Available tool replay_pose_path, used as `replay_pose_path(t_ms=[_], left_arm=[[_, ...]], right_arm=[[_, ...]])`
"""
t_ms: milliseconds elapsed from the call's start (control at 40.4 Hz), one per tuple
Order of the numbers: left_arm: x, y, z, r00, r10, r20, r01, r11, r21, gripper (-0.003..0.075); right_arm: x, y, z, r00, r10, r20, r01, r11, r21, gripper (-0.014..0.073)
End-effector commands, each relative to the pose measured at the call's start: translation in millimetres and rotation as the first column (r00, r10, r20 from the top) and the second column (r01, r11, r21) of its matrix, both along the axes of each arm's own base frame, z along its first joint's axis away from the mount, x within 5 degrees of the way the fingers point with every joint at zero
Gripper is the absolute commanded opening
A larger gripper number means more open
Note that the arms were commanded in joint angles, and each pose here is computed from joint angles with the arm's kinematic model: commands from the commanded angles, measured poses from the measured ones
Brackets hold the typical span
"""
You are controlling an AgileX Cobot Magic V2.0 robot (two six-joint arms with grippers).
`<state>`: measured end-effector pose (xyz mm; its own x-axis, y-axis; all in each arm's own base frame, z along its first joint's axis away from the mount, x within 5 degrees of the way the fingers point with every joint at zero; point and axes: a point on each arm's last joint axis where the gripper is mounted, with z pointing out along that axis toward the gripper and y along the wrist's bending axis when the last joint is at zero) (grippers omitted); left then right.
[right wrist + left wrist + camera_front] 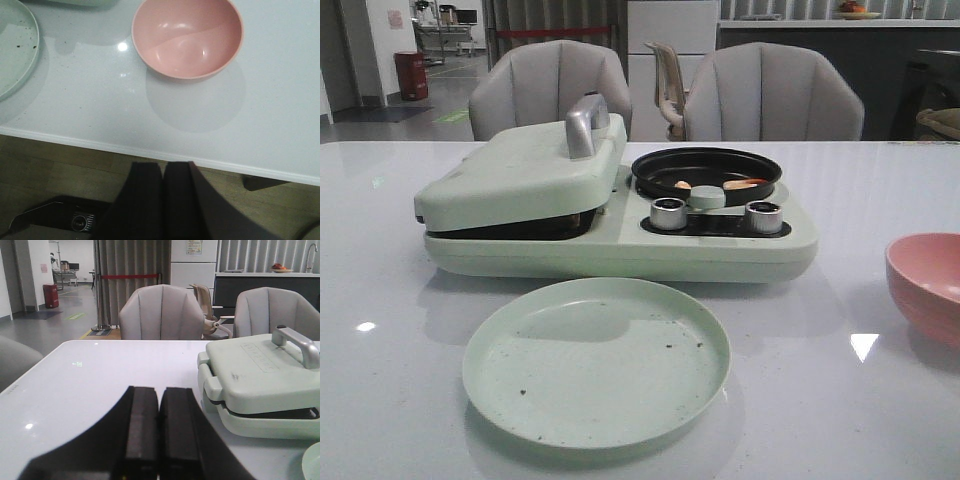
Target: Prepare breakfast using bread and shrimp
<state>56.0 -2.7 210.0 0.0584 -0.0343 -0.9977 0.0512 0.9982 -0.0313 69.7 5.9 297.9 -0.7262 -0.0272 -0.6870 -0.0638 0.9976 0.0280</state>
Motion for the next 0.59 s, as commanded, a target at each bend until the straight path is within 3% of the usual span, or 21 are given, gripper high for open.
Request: replay_pose_path(t_ms=[0,569], left_arm=[[-2.6,-0.1,7.7,0.994,-0.002,0.109,0.001,1.000,0.004,0.0112],[-2.6,0.0,8.0,0.994,0.000,0.112,-0.002,1.000,0.012,0.0112]], right_arm=[[3.8,-0.1,11.2,0.997,-0.005,0.074,0.004,1.000,0.004,0.0035],[3.8,-0.1,11.2,0.997,-0.005,0.074,0.004,1.000,0.004,0.0035]])
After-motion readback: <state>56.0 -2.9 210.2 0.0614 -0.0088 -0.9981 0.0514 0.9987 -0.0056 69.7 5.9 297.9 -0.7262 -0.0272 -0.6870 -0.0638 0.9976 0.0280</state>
